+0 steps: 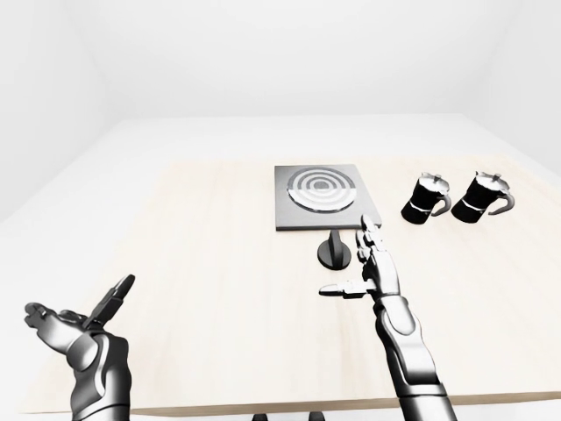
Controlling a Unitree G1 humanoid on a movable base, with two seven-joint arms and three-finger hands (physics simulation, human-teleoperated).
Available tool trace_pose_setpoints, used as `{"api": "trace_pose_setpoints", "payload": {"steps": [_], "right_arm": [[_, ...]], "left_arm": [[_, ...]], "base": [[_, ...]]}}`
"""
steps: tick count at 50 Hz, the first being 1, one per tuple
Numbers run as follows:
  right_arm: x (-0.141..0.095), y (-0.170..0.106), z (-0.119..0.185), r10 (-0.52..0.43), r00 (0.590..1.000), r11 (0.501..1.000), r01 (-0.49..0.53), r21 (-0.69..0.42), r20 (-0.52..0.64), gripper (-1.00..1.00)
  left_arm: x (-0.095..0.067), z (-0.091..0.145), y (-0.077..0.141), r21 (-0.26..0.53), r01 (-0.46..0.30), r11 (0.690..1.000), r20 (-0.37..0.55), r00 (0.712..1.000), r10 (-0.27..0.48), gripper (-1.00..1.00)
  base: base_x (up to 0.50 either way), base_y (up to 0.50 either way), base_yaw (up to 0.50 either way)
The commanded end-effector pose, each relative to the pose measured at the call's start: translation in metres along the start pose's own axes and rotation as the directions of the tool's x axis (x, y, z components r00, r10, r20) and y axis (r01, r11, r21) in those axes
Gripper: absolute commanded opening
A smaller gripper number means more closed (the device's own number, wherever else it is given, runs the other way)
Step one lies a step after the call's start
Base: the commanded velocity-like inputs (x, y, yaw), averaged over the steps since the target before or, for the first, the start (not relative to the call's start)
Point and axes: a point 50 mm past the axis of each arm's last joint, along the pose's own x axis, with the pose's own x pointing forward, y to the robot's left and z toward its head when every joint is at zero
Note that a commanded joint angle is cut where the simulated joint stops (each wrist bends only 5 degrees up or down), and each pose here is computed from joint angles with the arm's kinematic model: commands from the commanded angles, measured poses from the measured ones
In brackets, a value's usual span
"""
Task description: Turn off the stove.
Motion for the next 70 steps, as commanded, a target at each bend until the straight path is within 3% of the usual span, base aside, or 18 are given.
{"api": "trace_pose_setpoints", "payload": {"steps": [1,2,6,9,25,34,47,53,57,62,64,65,70], "right_arm": [[0.001,0.000,-0.002,-0.006,1.000,1.000,0.006,-0.002,-0.014,1.00],[0.001,0.000,-0.002,-0.007,1.000,1.000,0.007,0.013,-0.006,1.00],[0.003,0.002,-0.019,-0.015,0.999,0.999,0.016,0.038,-0.030,1.00],[0.003,0.002,-0.026,-0.019,0.998,0.999,0.020,0.031,-0.053,1.00],[-0.006,0.013,-0.030,-0.006,0.996,0.999,0.009,0.038,-0.092,1.00],[-0.015,0.038,-0.039,0.055,0.991,0.998,-0.050,0.049,-0.123,1.00],[-0.003,0.078,-0.040,0.164,0.972,0.985,-0.151,0.084,-0.168,1.00],[0.009,0.081,-0.033,0.188,0.969,0.981,-0.177,0.077,-0.158,1.00],[0.029,0.068,-0.034,0.175,0.977,0.983,-0.166,0.083,-0.121,1.00],[0.054,0.019,-0.055,0.055,0.963,0.998,-0.044,0.050,-0.263,1.00],[0.054,0.018,-0.056,0.054,0.961,0.998,-0.042,0.050,-0.272,1.00],[0.064,-0.004,-0.052,-0.009,0.959,0.999,0.021,0.039,-0.284,1.00],[0.086,-0.039,-0.028,-0.083,0.965,0.996,0.087,0.002,-0.248,1.00]], "left_arm": [[-0.002,0.004,-0.002,0.044,0.018,0.999,0.037,0.999,-0.020,1.00],[-0.001,0.006,-0.004,0.051,0.021,0.998,0.048,0.999,-0.023,1.00],[0.013,0.007,-0.024,0.127,0.039,0.991,-0.063,0.998,-0.031,1.00],[0.019,0.019,-0.031,0.100,0.042,0.994,-0.043,0.998,-0.038,1.00],[0.014,0.012,-0.023,0.102,0.038,0.994,-0.055,0.998,-0.032,1.00],[0.014,0.012,-0.023,0.100,0.040,0.994,-0.054,0.998,-0.035,1.00],[0.014,0.011,-0.022,0.103,0.036,0.994,-0.057,0.998,-0.031,1.00],[0.014,0.011,-0.022,0.101,0.035,0.994,-0.059,0.998,-0.029,1.00],[0.014,0.012,-0.022,0.100,0.037,0.994,-0.057,0.998,-0.031,1.00],[0.014,0.011,-0.023,0.101,0.037,0.994,-0.058,0.998,-0.032,1.00],[0.014,0.011,-0.023,0.102,0.037,0.994,-0.060,0.998,-0.031,1.00],[0.014,0.011,-0.023,0.101,0.037,0.994,-0.059,0.998,-0.032,1.00],[0.013,0.008,-0.023,0.110,0.037,0.993,-0.066,0.997,-0.030,1.00]], "base": [[0.00,0.00,0.00],[0.00,0.00,0.00],[0.00,0.00,0.00],[0.00,0.00,0.00],[0.00,0.00,0.00],[0.00,0.00,0.00],[0.00,0.00,0.00],[0.00,0.00,0.00],[0.00,0.00,0.00],[0.00,0.00,0.00],[0.00,0.00,0.00],[0.00,0.00,0.00],[0.00,0.00,0.00]]}}
